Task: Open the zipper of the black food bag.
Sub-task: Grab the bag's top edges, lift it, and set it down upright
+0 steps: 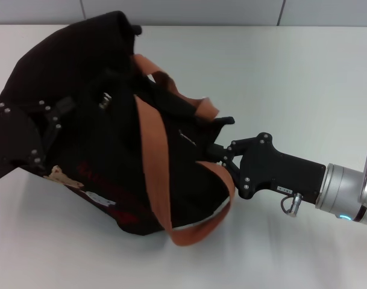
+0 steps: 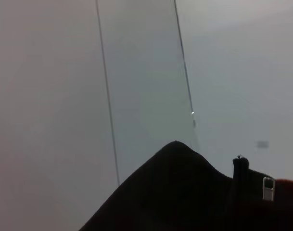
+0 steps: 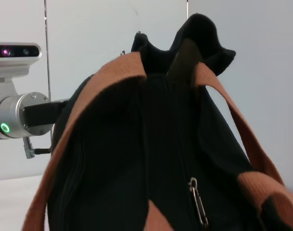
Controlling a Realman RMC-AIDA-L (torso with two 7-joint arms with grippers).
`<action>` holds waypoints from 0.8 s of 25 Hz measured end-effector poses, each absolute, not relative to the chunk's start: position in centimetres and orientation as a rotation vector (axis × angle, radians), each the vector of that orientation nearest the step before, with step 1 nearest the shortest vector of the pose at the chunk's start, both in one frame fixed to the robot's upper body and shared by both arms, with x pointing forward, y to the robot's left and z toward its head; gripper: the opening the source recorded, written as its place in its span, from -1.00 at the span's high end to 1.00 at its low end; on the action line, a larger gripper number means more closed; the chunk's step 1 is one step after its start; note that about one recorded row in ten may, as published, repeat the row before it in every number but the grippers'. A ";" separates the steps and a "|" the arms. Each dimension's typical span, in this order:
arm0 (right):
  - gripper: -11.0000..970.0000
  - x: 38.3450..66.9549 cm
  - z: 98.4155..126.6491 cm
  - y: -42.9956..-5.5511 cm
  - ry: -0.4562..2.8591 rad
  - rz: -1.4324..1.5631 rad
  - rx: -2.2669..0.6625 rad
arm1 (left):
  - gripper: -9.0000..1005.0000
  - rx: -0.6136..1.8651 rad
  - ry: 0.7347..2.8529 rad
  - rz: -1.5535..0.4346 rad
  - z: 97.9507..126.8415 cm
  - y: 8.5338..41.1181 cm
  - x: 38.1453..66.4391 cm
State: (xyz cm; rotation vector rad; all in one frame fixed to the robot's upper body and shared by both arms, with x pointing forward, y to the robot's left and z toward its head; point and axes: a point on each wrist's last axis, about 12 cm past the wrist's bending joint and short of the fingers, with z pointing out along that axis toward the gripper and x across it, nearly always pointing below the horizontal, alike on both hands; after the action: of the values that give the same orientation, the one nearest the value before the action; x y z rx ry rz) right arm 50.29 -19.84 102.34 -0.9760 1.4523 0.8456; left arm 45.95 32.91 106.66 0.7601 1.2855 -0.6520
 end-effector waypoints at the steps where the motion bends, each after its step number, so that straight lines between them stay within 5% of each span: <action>1: 0.98 50.3 102.3 -19.8 1.452 0.846 -0.976 | 0.93 0.760 1.285 -0.652 106.7 32.9 46.0; 13: 0.85 50.6 102.8 -19.9 1.433 0.849 -0.925 | 0.92 0.765 1.285 -0.650 106.7 32.8 46.0; 20: 0.74 51.1 103.9 -22.0 1.385 0.777 -0.651 | 0.92 0.735 1.352 -0.605 105.9 33.5 45.8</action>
State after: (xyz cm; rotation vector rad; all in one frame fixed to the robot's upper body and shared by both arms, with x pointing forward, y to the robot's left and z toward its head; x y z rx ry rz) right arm 51.06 -22.01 103.90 -0.6505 1.3850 0.7765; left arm 45.83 33.45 105.88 0.7348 1.3519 -0.6048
